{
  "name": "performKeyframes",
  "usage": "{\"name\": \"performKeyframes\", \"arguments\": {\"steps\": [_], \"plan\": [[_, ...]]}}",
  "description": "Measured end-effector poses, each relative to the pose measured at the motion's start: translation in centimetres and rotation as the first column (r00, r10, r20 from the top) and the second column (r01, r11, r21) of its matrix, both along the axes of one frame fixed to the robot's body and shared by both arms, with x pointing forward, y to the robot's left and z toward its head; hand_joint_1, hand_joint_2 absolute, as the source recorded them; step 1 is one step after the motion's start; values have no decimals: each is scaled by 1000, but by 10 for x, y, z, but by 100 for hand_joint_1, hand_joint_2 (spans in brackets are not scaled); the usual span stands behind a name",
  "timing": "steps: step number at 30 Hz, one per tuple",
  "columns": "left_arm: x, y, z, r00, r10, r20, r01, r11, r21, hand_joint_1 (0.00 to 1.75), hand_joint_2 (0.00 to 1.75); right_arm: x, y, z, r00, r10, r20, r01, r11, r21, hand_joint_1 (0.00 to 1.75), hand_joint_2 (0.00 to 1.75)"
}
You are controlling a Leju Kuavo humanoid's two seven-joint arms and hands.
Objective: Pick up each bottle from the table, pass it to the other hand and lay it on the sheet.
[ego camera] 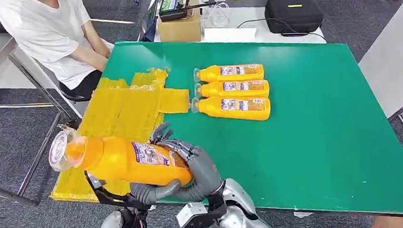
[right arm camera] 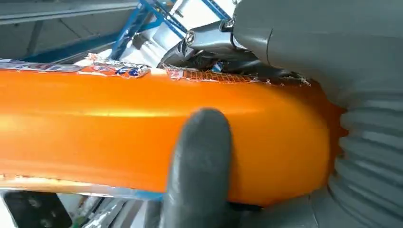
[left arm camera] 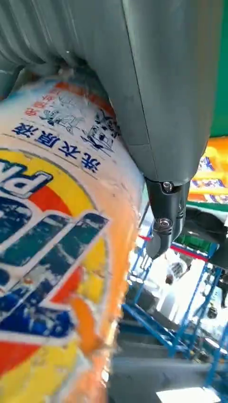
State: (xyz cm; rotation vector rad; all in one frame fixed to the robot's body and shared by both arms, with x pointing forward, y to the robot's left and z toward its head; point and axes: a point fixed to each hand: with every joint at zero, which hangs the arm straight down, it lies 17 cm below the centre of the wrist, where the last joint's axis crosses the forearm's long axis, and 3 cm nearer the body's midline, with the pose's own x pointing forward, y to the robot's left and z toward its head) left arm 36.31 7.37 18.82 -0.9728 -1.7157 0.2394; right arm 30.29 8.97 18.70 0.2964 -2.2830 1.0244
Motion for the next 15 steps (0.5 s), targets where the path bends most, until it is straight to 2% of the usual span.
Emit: {"name": "performKeyframes", "arguments": {"steps": [4, 5, 6, 9, 10, 11, 12, 13, 15], "plan": [[0, 12, 9, 1000, 22, -20, -24, 994, -103, 0, 175, -4, 6, -3, 999, 19, -32, -19, 1000, -5, 175, 175], [-1, 15, 11, 999, 25, -21, -27, 992, -126, 12, 175, -3, 6, -4, 999, 16, -38, -16, 1000, -9, 175, 175], [-1, 19, 12, 999, 30, -21, -32, 989, -142, 35, 175, -4, 6, -6, 999, 14, -43, -15, 1000, -13, 175, 175], [-3, 25, 15, 999, 33, -18, -36, 985, -171, 35, 175, -5, 7, -12, 999, 5, -47, -7, 1000, -30, 175, 175], [-4, 26, 15, 999, 36, -20, -39, 983, -178, 152, 175, -6, 7, -14, 999, 5, -51, -7, 999, -34, 175, 175], [-5, 28, 14, 999, 37, -20, -40, 983, -180, 175, 175, -7, 7, -17, 998, 5, -55, -7, 999, -37, 154, 175], [-5, 29, 13, 999, 39, -24, -43, 982, -182, 175, 175, -7, 7, -18, 998, 4, -59, -6, 999, -40, 72, 175], [-5, 30, 12, 999, 42, -27, -46, 982, -182, 175, 175, -8, 7, -20, 998, 2, -62, -5, 999, -44, 0, 175], [-5, 33, 12, 998, 49, -30, -54, 979, -195, 175, 175, -9, 6, -28, 997, -10, -72, 5, 998, -67, 0, 175]]}}
